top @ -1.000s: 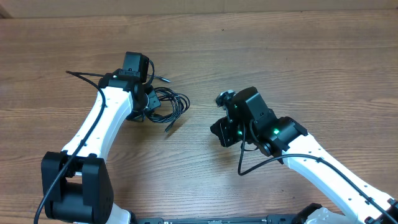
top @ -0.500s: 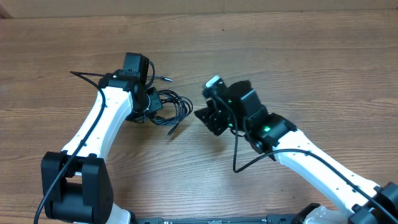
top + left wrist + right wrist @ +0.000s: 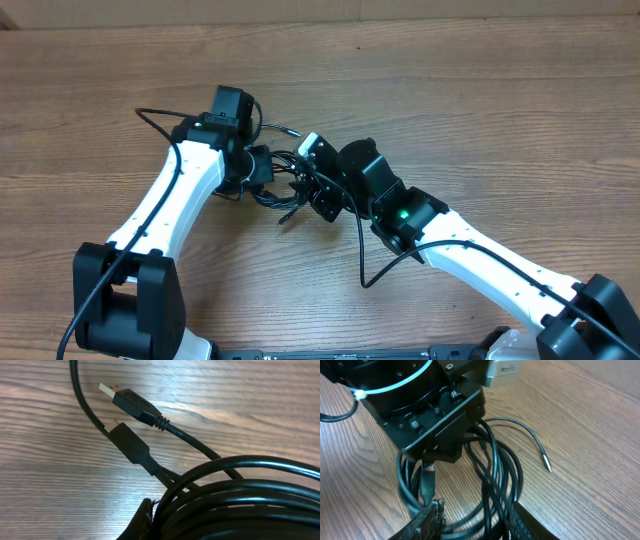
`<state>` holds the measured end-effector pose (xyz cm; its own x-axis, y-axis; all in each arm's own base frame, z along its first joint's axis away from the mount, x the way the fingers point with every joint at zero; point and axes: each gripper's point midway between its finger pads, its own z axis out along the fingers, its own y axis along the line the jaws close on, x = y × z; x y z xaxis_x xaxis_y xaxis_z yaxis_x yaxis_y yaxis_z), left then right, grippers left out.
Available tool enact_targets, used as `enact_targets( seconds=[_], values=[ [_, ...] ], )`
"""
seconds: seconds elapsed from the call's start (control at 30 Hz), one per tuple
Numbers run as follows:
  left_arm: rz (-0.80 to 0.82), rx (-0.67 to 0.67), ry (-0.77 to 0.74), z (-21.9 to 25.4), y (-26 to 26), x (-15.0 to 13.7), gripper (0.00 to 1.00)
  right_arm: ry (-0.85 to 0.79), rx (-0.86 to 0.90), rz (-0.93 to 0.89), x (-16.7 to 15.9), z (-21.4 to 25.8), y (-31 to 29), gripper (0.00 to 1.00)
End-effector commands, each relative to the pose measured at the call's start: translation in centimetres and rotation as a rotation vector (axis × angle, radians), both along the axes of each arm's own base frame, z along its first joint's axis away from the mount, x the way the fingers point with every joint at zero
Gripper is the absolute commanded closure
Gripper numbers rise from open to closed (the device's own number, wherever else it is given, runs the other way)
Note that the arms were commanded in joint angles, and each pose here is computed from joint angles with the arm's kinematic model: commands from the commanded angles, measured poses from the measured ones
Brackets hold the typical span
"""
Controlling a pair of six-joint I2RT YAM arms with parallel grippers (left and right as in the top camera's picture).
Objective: Untangle cables
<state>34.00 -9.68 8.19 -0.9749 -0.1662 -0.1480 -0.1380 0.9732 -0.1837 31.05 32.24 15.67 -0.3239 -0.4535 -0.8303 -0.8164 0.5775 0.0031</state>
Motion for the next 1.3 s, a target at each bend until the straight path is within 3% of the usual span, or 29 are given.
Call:
enact_targets(
  seconds=[0.0, 0.17, 0.33, 0.67, 1.27],
  values=[
    [-0.086, -0.023, -0.022, 0.5, -1.3, 0.0, 0.96, 0.003, -0.032, -0.006, 0.4, -1.2, -0.1, 0.60],
    [-0.103, -0.021, -0.025, 0.5, -1.5, -0.1, 0.96, 0.026, -0.052, -0.005, 0.2, -2.1, -0.3, 0.73],
    [-0.103, -0.022, -0.028, 0.6, -1.6, 0.0, 0.96, 0.068, -0.089, -0.005, -0.5, -3.1, -0.9, 0.75],
    [-0.107, -0.034, -0.027, 0.6, -1.8, -0.1, 0.96, 0.101, -0.122, -0.006, -0.9, -4.3, -1.3, 0.74],
    [-0.138, -0.020, -0.023, 0.5, -1.6, -0.3, 0.96, -0.093, -0.140, -0.210, 3.5, -0.3, -3.0, 0.63]
  ],
)
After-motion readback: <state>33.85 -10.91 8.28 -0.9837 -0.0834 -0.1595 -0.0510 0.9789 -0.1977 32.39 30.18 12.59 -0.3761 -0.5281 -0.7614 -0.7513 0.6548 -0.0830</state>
